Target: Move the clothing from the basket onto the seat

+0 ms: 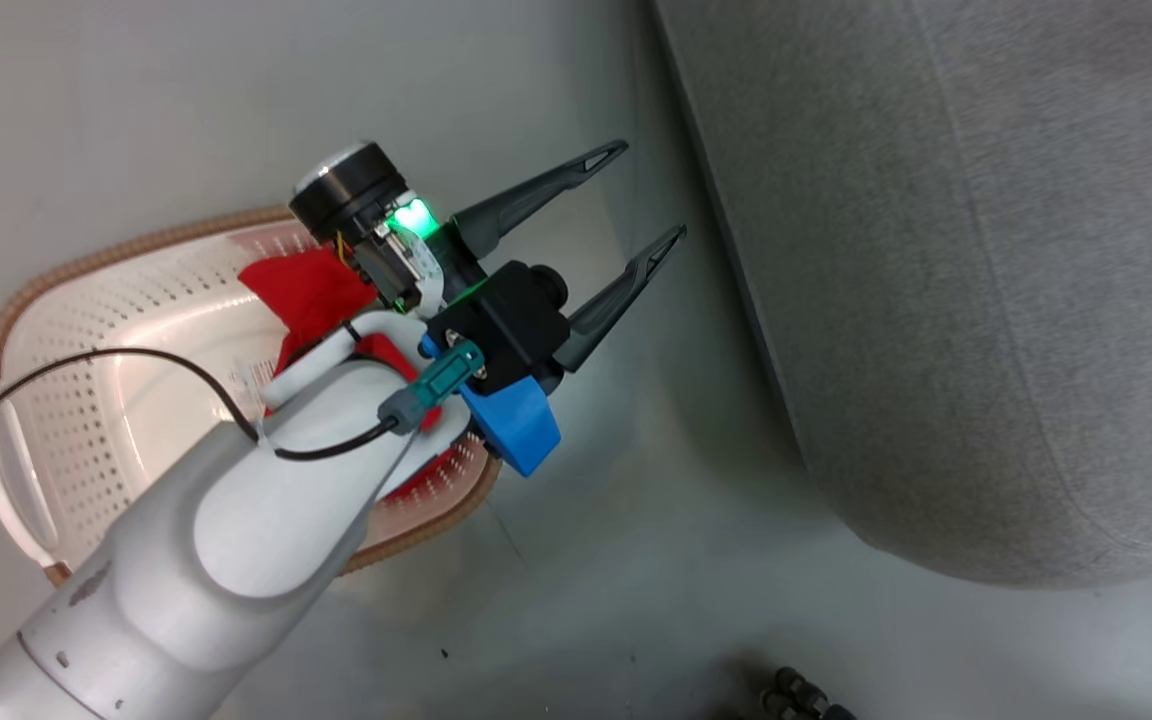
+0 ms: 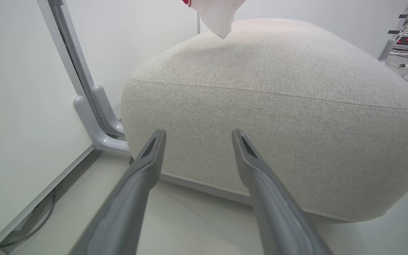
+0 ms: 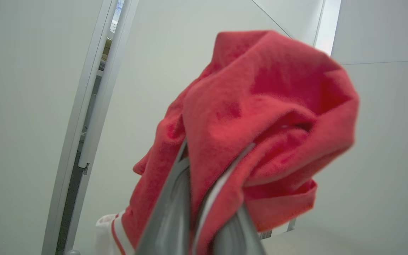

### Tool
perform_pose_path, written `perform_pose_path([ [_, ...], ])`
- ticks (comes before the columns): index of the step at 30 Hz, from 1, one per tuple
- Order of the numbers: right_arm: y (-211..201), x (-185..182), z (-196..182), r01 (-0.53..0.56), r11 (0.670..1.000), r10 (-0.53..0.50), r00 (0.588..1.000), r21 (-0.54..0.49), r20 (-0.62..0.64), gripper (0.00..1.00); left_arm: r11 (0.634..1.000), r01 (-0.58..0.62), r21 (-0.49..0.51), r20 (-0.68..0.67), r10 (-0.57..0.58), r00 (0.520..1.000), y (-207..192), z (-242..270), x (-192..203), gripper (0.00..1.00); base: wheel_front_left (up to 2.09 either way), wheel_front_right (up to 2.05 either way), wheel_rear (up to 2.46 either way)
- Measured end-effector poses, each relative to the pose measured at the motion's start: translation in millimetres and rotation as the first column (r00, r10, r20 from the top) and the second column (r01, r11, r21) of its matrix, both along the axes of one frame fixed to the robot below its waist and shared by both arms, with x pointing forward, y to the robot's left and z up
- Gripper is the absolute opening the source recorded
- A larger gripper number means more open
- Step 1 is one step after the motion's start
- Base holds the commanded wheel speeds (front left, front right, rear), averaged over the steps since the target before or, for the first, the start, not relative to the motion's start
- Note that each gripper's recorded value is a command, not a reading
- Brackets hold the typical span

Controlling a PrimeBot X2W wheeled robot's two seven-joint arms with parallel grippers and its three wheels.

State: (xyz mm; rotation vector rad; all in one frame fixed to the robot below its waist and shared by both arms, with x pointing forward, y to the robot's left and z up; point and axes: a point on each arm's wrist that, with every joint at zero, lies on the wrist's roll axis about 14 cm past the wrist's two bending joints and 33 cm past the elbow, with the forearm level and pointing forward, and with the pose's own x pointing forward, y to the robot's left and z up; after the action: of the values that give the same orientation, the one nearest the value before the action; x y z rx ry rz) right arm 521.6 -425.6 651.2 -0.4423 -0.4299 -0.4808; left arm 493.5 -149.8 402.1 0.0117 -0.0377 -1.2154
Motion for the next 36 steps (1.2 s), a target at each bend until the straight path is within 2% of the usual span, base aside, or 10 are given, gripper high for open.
perform_pose_path([
  [5, -21, 24, -14, 0.037, 0.998, -0.038, 0.998, -0.042, -0.043, 0.0, 1.0, -0.013, 0.0, -0.031, 0.013, 0.999, 6, -28, 13, 1.0, 0.0, 0.0, 0.0],
  [12, -34, 49, -101, 0.077, 0.997, -0.074, 0.971, 0.007, -0.226, 0.0, 1.0, -0.021, 0.014, -0.092, 0.022, 0.996, 15, -69, 15, 1.0, 0.0, 0.0, 0.0],
  [17, -40, 45, -156, 0.128, 0.988, -0.096, 0.942, 0.082, -0.321, 0.0, 0.999, -0.037, 0.022, -0.104, 0.039, 0.994, 21, -78, 18, 1.0, 0.0, 0.0, 0.0],
  [24, -45, 29, -214, 0.2, 0.966, -0.109, 0.89, 0.164, -0.443, 0.0, 0.998, -0.053, 0.029, -0.092, 0.056, 0.994, 28, -78, 23, 1.0, 0.0, 0.0, 0.0],
  [29, -46, 22, -237, 0.229, 0.955, -0.106, 0.86, 0.191, -0.499, 0.0, 0.998, -0.059, 0.031, -0.088, 0.062, 0.994, 30, -76, 24, 1.0, 0.0, 0.0, 0.0],
  [30, -47, 21, -238, 0.235, 0.952, -0.109, 0.859, 0.196, -0.501, 0.2, 0.998, -0.06, 0.032, -0.087, 0.063, 0.994, 30, -76, 24, 1.0, 0.0, 0.0, 0.0],
  [31, -48, 20, -237, 0.238, 0.951, -0.112, 0.86, 0.198, -0.498, 1.0, 0.998, -0.062, 0.033, -0.086, 0.064, 0.994, 31, -75, 25, 1.0, 0.0, 0.0, 0.0],
  [36, -50, 7, -235, 0.251, 0.948, -0.123, 0.858, 0.197, -0.499, 1.0, 0.997, -0.074, 0.019, -0.073, 0.075, 0.995, 30, -65, 26, 1.0, 0.0, 0.0, 0.0],
])
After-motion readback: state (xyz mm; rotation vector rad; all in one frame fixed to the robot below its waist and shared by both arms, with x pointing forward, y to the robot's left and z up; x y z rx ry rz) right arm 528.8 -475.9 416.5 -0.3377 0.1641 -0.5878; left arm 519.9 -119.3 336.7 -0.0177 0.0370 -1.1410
